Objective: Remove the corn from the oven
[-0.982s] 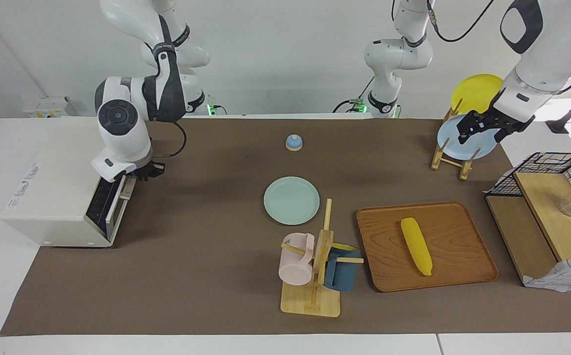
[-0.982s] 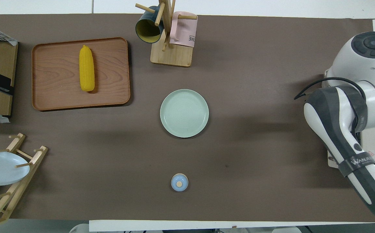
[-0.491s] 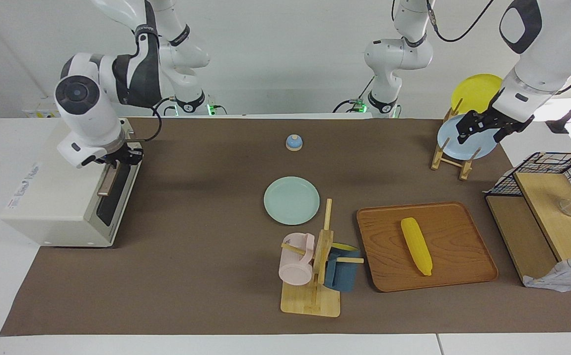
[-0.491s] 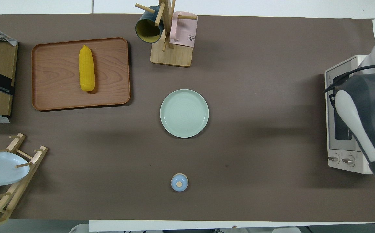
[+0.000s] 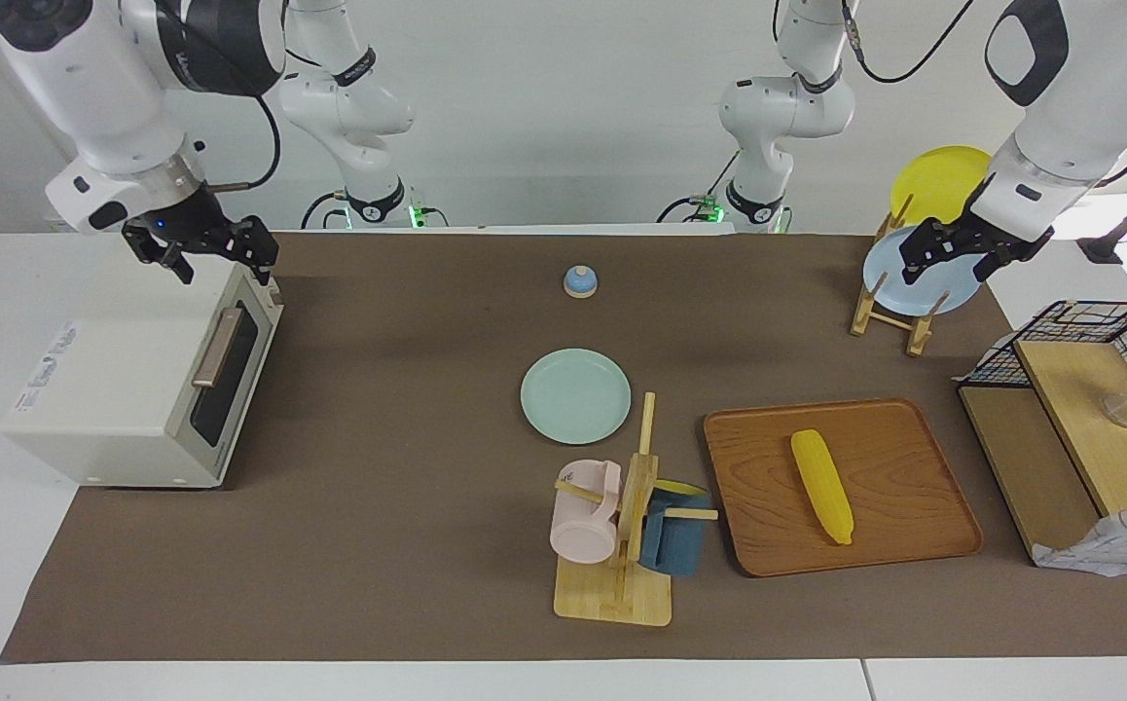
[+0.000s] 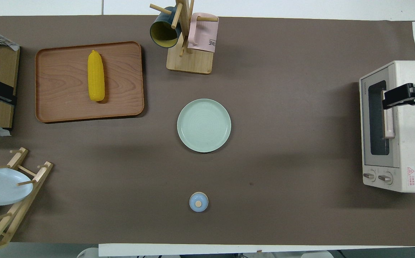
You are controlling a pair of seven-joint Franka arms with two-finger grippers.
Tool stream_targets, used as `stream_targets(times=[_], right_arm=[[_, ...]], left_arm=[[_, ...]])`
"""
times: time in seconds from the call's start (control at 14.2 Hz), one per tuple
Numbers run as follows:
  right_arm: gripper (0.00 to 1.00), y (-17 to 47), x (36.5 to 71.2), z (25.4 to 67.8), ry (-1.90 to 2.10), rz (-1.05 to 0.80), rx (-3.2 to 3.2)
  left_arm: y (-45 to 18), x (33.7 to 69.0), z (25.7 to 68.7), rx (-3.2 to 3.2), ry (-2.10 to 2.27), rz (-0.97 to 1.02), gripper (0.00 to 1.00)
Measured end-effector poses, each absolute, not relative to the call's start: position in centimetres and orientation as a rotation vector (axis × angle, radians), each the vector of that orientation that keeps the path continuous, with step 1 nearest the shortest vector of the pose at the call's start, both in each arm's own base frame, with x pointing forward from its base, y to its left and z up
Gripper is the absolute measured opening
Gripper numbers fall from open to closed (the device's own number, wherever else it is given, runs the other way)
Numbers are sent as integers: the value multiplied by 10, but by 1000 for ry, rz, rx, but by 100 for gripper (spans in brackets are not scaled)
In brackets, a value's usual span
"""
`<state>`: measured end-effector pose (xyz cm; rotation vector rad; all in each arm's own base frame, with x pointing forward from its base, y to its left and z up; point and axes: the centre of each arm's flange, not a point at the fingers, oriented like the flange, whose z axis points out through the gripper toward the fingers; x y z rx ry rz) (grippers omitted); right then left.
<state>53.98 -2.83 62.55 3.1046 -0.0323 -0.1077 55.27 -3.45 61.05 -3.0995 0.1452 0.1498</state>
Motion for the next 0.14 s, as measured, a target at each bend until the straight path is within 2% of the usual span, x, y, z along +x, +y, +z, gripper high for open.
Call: stream_targets(times=[0.14], right_arm=[[100, -33, 542, 632, -47, -106, 3109]], left_arm=[[-35, 553, 611, -3100, 145, 150, 100]])
